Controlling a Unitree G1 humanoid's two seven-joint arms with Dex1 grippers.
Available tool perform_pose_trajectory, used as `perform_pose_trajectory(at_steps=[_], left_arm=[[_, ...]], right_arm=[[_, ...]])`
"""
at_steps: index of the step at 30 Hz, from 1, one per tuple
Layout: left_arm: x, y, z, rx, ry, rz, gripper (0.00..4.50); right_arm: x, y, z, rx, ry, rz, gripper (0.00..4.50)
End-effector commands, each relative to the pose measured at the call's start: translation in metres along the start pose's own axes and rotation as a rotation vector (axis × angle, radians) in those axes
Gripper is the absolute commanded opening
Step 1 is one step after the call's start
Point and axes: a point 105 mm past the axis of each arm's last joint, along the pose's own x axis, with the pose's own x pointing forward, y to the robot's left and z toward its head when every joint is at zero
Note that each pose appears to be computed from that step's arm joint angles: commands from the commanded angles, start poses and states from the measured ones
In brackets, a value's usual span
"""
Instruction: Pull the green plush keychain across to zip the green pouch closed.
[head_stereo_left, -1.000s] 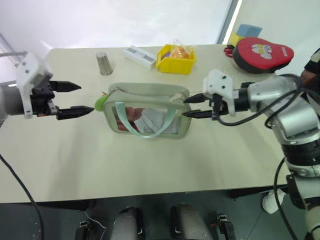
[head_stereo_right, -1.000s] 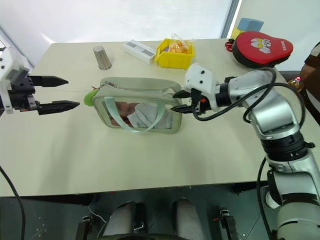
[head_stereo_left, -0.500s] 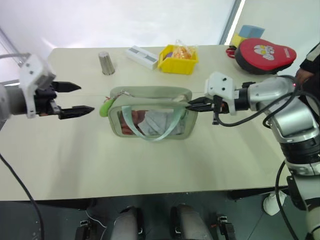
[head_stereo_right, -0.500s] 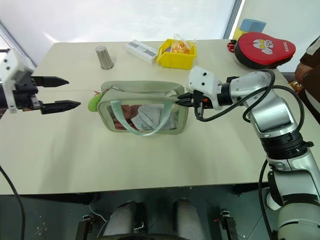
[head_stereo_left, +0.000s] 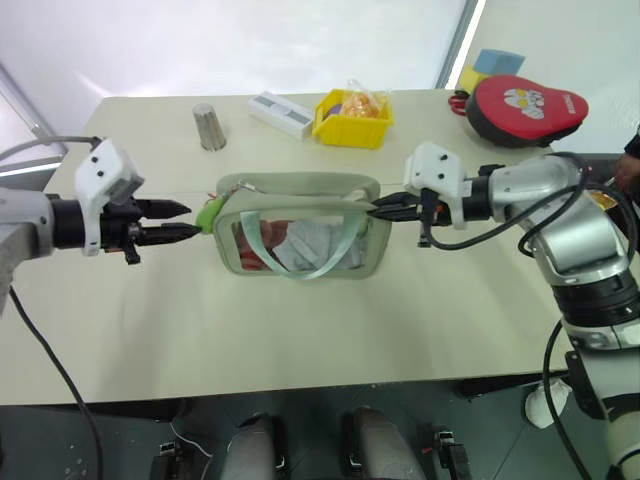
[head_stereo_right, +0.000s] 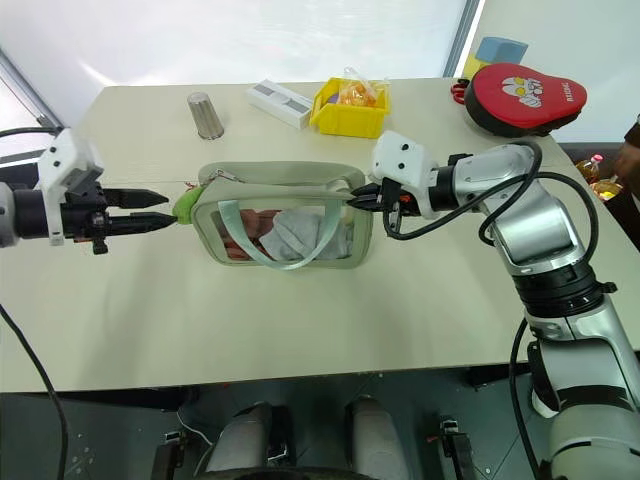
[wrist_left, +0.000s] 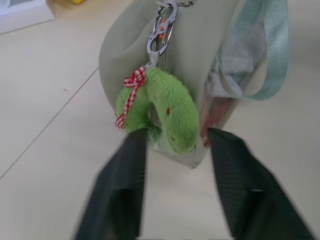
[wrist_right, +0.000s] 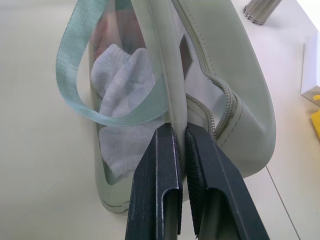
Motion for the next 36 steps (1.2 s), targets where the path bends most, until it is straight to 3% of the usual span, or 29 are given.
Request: perform_pose_trajectory(at_steps=[1,9,12,16,23,26,30,36], left_arm=[[0.002,0.003,0.0,0.016,-0.013,0.015,0.06],[-0.005,0.014,0.016,0.025,-0.056,0.052,0.06],[-0.01,0.015,0.019,0.034,-0.053,0.047,0.89],[-0.011,0.014,0.018,0.047,-0.025,0.04,2.83],[-0.003,0.013,0.008,0.036,-0.024,0.038,2.83],[-0.001,0.015,0.008,0.035,-0.033,0.045,1.98],[0.001,0.011,0.009,0.032,-0.04,0.022,0.07],[-0.002,0.016,0.021,0.055,-0.069,0.04,0.07]], right_arm=[[-0.003,-0.003,0.015,-0.036,-0.03,-0.016,0.0],[-0.005,-0.004,0.014,-0.031,-0.023,-0.024,0.0],[-0.004,-0.004,0.013,-0.031,-0.023,-0.026,0.0],[-0.004,-0.003,0.014,-0.031,-0.025,-0.025,0.0],[-0.001,-0.002,0.015,-0.031,-0.031,-0.021,0.0],[-0.001,-0.001,0.015,-0.03,-0.031,-0.018,0.0],[-0.001,-0.001,0.015,-0.029,-0.032,-0.019,0.0],[-0.002,-0.003,0.016,-0.025,-0.034,-0.026,0.0]])
